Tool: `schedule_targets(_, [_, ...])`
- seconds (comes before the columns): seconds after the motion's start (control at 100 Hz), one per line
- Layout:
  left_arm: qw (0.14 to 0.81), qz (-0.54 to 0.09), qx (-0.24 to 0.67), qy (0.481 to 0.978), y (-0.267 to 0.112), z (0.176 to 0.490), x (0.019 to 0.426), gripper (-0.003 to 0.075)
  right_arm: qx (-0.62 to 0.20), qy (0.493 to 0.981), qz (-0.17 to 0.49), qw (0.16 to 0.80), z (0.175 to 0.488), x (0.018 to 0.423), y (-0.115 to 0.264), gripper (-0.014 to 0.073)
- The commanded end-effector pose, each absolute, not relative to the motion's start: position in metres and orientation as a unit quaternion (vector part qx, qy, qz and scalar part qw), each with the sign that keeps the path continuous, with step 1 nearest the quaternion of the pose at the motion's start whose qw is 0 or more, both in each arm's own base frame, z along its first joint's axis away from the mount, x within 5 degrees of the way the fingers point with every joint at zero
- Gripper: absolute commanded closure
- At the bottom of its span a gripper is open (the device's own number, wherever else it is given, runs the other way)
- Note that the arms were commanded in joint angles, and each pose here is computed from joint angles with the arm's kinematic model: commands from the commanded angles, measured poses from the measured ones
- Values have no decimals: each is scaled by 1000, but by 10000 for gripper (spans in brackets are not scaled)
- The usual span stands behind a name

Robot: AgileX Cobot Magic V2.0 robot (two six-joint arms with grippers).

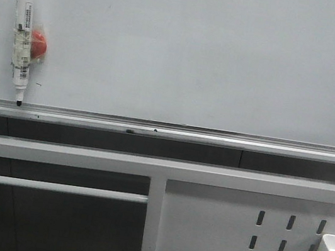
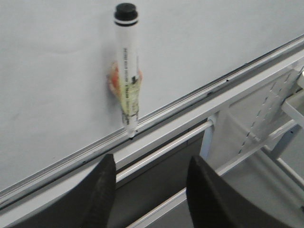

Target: Write number 1 on whiteboard

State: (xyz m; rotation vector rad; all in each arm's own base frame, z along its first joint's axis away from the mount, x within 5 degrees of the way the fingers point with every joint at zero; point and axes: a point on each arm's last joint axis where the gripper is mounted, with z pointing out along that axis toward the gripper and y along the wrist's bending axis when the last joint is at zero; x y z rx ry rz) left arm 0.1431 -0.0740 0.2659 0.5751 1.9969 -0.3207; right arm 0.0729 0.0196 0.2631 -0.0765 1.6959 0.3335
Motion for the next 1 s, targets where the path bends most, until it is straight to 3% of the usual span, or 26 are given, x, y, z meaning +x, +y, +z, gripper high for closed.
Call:
schedule_targets(0.0, [550, -154, 187, 799, -83, 279, 158, 394, -43, 720, 140, 678, 279, 75, 20, 308])
schedule_targets(0.21, [577, -154, 145, 789, -97, 267, 174, 345, -43, 722, 139, 677, 279, 75, 20, 308])
schedule_targets(0.55, [575, -128, 106, 801, -107, 246, 195, 346, -44, 721, 139, 677, 279, 75, 20, 308])
schedule_targets(0.99, [553, -148, 9, 820, -111, 222, 213, 346, -44, 721, 139, 677, 279, 75, 20, 308])
